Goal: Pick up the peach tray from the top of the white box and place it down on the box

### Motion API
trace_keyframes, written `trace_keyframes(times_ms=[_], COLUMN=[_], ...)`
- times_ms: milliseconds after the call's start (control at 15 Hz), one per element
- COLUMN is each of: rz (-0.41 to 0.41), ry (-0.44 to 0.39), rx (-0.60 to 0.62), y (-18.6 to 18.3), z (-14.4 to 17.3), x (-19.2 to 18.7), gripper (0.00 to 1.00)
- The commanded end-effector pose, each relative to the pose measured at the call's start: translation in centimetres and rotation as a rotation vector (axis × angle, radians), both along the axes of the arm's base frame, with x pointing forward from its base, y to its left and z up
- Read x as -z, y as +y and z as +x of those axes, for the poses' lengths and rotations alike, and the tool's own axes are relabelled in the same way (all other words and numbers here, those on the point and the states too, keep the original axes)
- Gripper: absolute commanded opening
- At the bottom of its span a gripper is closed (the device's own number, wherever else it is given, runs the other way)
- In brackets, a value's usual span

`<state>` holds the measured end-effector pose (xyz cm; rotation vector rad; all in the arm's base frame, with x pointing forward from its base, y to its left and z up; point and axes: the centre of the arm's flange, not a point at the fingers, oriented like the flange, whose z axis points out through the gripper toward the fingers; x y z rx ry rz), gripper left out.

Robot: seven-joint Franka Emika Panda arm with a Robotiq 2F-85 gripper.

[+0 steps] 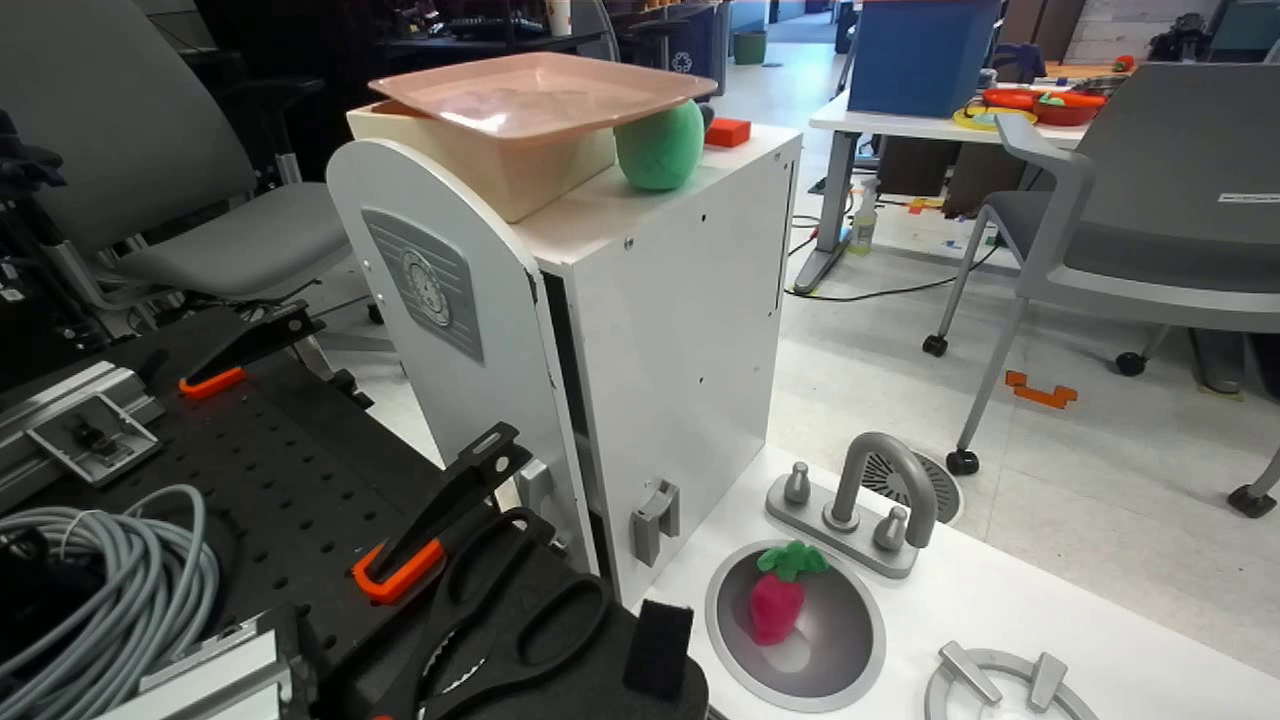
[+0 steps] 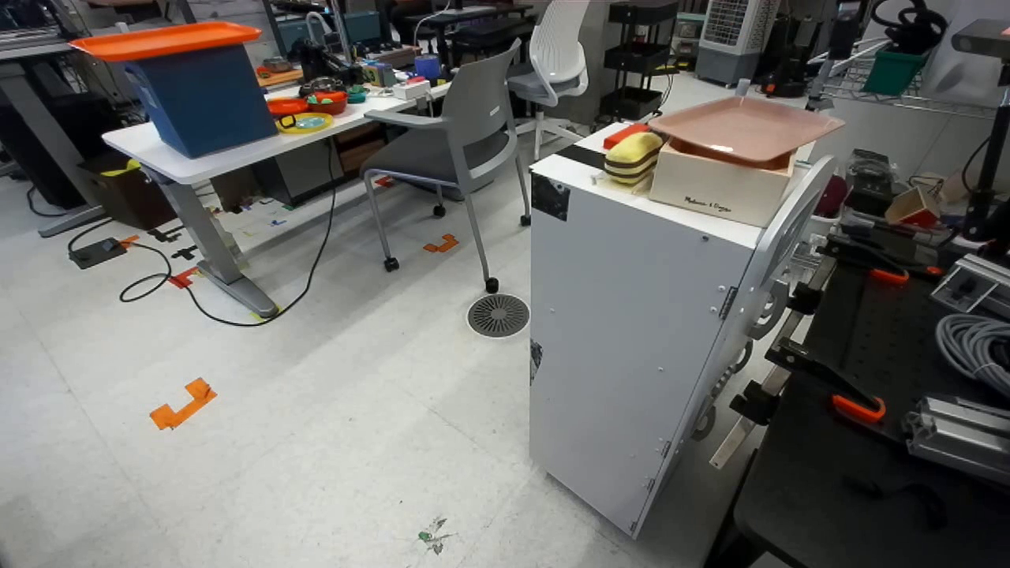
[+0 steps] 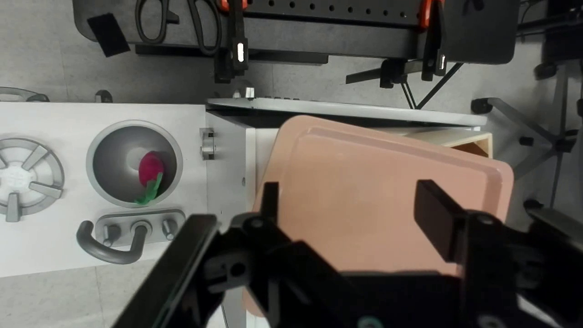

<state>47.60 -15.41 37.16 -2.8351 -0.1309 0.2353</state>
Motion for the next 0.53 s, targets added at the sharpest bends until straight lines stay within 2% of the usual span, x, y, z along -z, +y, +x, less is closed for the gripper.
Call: trace_keyframes(times_ms=[0,467], rz=[-0.004,-0.071], ry=[-0.004,-0.027], rx=[-0.007,0.0], y=[-0.7,-0.1], z=[0.6,0.2], x=[-0.8,-2.5], gripper=[1.0,1.0])
